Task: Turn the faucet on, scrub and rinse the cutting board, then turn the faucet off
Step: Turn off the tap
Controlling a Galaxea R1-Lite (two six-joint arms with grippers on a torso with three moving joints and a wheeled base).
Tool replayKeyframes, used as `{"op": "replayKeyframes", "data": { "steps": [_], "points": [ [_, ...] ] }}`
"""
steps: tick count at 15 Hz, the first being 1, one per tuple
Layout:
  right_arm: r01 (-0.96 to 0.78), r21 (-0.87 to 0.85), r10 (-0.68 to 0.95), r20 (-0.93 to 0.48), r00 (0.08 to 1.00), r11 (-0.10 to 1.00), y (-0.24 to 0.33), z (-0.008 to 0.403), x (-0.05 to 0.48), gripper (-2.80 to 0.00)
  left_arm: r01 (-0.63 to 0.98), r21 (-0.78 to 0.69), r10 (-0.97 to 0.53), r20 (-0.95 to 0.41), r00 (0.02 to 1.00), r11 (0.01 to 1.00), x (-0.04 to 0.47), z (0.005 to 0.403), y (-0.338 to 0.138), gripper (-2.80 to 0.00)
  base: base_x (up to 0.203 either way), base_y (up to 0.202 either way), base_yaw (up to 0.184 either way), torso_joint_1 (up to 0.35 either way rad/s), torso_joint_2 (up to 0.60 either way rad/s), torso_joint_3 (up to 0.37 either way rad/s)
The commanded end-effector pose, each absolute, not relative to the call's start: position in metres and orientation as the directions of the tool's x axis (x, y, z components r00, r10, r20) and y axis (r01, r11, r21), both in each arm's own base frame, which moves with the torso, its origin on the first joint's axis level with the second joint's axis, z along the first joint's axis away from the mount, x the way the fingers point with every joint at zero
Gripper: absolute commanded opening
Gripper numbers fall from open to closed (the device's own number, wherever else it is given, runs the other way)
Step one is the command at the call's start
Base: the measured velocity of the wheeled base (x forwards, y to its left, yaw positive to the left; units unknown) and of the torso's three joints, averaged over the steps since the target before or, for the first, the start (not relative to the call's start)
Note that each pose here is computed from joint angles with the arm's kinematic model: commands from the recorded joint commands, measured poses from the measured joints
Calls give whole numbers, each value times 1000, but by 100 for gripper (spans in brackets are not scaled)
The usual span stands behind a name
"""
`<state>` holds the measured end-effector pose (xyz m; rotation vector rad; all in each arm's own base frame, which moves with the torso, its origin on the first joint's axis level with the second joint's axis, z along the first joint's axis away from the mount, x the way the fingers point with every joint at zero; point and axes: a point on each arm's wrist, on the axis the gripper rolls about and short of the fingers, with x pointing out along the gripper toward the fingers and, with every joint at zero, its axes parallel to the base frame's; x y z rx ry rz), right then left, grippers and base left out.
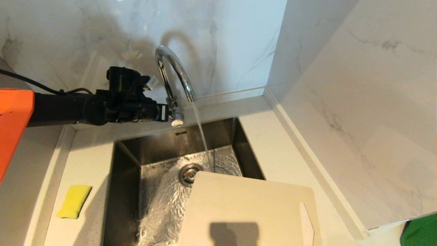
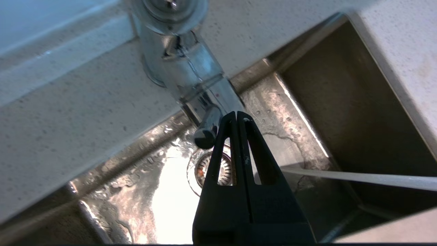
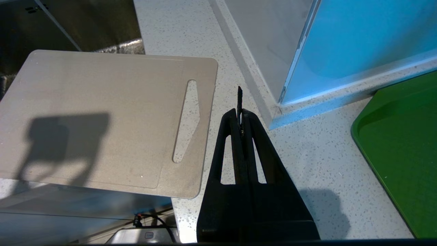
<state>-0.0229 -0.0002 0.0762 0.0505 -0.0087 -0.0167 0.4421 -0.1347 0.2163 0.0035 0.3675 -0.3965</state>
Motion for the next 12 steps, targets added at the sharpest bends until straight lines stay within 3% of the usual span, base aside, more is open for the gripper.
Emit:
{"op": "replayKeyframes", "data": {
  "steps": [1,12],
  "points": [
    [16,51,-17,9,1000,999,0,76,-23,-280,373,-57,-369,-348,862,926,445,215,-133,-280,0,0,0,0,0,0],
    [16,51,-17,8,1000,999,0,76,-23,-280,359,-20,-347,-316,883,933,450,224,-133,-280,0,0,0,0,0,0]
  ]
}}
